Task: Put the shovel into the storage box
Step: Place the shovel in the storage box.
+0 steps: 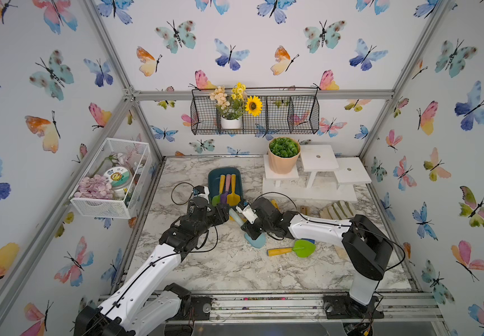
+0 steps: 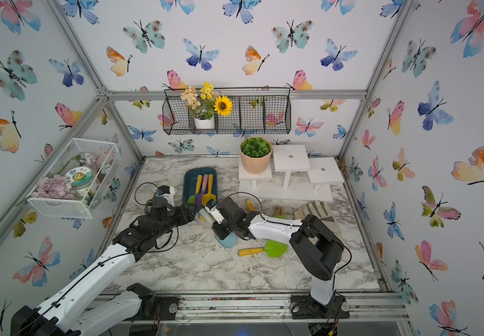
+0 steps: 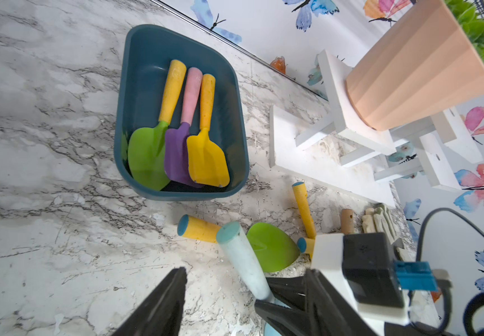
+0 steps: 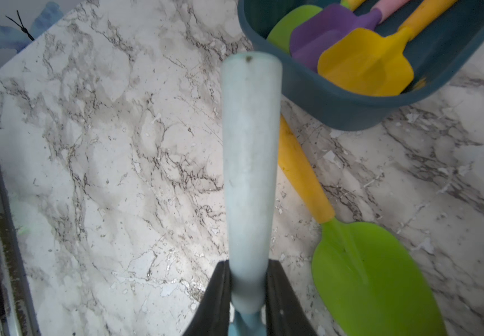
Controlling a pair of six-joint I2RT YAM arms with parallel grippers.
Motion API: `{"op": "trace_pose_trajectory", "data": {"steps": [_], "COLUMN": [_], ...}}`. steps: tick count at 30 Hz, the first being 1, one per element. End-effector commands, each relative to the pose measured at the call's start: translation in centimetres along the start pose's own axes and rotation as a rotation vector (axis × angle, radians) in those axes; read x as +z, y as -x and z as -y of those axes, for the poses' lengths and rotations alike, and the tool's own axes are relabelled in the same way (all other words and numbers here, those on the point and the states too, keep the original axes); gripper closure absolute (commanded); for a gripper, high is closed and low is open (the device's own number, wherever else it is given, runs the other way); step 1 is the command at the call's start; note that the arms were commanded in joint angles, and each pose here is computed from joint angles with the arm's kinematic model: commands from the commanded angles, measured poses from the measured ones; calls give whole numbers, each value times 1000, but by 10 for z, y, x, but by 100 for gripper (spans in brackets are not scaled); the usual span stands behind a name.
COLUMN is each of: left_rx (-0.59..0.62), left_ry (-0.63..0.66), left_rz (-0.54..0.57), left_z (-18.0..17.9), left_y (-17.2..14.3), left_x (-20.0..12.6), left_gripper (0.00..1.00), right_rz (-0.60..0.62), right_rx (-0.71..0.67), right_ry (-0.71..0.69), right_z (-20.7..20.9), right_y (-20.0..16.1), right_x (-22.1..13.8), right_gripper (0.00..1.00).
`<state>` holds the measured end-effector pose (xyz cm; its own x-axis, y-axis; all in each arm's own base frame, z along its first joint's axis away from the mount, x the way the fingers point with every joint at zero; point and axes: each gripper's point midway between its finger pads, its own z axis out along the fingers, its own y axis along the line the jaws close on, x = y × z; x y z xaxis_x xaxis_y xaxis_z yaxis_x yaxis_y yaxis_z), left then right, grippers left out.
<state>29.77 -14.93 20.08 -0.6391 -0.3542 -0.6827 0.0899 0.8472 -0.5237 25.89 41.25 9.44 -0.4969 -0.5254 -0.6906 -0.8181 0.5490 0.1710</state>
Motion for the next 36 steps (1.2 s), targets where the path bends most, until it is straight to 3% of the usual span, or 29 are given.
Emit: {"op": "trace_pose_trajectory", "data": {"steps": [1,11,20,36], "left_rx": [-17,-80,-77,-52], "left_ry": [-69,-150,-244,-293], "left_rz": [-7,31,52,35], "left_z": [11,26,52,77], "left_y": [-1,8,18,23], "left_x": [3,14,21,38], "left_gripper": [30,31,34,74], "right_rz": [159,287,320,340], "right_rx": [16,53,67,71], "right_ry": [-18,-37,-26,-34], "right_z": [-5,-4,-7,-6], "right_y": [50,83,89,92], "right_x": [-23,-54,-63,-68], "right_gripper": [86,86,86,84]}}
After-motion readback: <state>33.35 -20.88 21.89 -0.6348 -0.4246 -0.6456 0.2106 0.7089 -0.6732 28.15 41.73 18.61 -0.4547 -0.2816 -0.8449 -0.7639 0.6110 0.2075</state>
